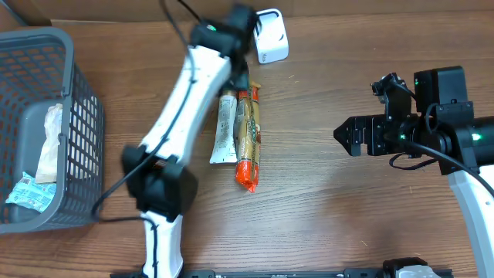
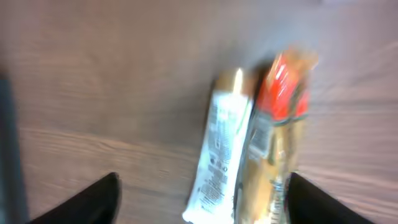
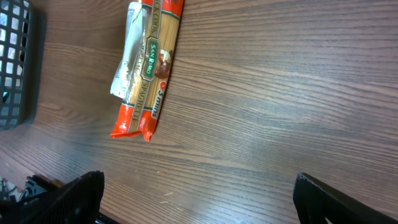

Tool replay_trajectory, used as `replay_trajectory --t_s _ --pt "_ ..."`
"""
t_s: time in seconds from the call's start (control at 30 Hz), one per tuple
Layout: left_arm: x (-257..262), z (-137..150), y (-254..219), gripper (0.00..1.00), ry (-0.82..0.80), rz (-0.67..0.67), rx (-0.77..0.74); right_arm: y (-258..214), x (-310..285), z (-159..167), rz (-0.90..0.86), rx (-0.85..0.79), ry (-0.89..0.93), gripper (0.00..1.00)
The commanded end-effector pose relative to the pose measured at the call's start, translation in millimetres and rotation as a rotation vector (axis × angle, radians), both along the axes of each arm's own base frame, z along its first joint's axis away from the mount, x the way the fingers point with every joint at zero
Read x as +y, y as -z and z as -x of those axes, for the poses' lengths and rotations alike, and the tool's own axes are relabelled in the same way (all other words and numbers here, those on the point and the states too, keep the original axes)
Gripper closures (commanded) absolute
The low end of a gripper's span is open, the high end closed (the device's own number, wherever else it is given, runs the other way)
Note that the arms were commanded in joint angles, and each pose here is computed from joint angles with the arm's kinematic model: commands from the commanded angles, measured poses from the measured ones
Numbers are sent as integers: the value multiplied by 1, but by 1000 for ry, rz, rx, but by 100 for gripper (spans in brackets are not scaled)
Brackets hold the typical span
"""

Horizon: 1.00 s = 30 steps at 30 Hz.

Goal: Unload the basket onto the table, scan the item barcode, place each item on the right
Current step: 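Place the white tube left of the spaghetti pack and release, then grasp the clear pouch in the basket with the left gripper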

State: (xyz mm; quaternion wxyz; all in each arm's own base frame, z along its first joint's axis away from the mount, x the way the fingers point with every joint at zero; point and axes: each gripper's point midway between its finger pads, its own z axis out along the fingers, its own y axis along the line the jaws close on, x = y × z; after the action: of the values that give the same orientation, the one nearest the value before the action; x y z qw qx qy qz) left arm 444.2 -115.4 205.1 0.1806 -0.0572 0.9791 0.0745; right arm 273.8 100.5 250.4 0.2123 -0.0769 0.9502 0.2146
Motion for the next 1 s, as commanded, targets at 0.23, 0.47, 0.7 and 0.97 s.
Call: replay_trajectory --t_s 0.23,0.47,0.7,0.97 --pt "196 69 -218 0 -351 48 -521 -8 -2 -1 6 -21 -2 2" --pt "335 133 -195 0 -725 105 -471 -7 -2 0 6 -18 -3 2" --pt "409 113 -109 2 -798 157 -346 -7 -2 1 7 -12 -3 2" --pt "417 78 -4 2 -665 189 -165 -7 -3 1 7 -12 -3 1"
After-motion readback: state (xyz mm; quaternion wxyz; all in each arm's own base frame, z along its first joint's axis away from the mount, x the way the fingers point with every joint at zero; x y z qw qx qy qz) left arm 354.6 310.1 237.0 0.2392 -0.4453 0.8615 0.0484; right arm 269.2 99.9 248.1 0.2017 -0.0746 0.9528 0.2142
